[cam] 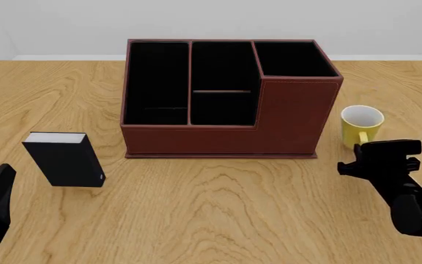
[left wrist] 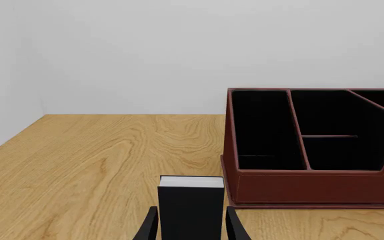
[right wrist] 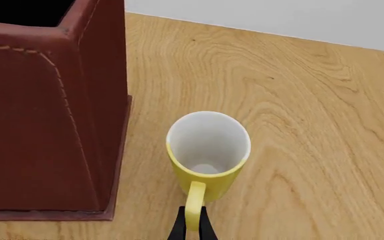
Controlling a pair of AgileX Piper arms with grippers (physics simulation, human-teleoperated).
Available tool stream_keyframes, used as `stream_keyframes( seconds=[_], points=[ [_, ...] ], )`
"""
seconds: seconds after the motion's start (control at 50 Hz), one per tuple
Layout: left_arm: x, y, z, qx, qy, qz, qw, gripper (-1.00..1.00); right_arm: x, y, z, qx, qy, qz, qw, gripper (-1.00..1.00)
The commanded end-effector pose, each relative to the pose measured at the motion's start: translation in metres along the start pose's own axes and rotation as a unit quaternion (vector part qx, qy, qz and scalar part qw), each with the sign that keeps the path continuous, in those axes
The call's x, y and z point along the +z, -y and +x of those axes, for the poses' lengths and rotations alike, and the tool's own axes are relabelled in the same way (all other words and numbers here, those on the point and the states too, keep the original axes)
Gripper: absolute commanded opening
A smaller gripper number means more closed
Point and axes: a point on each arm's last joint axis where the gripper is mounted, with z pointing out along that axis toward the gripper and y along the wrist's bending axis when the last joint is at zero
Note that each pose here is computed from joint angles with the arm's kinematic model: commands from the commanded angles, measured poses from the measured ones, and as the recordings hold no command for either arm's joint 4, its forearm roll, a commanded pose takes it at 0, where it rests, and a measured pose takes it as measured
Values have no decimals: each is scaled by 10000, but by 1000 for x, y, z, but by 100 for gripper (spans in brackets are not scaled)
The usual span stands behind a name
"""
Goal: Pick up the yellow and white mug and place it to the right of the caddy.
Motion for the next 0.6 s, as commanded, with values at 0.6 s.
stream_keyframes(
  seconds=[0.6],
  points=[
    [0,0,0,0,0,0,10000,100,9,-2,16,7,-122,6,9999,-100]
  ],
)
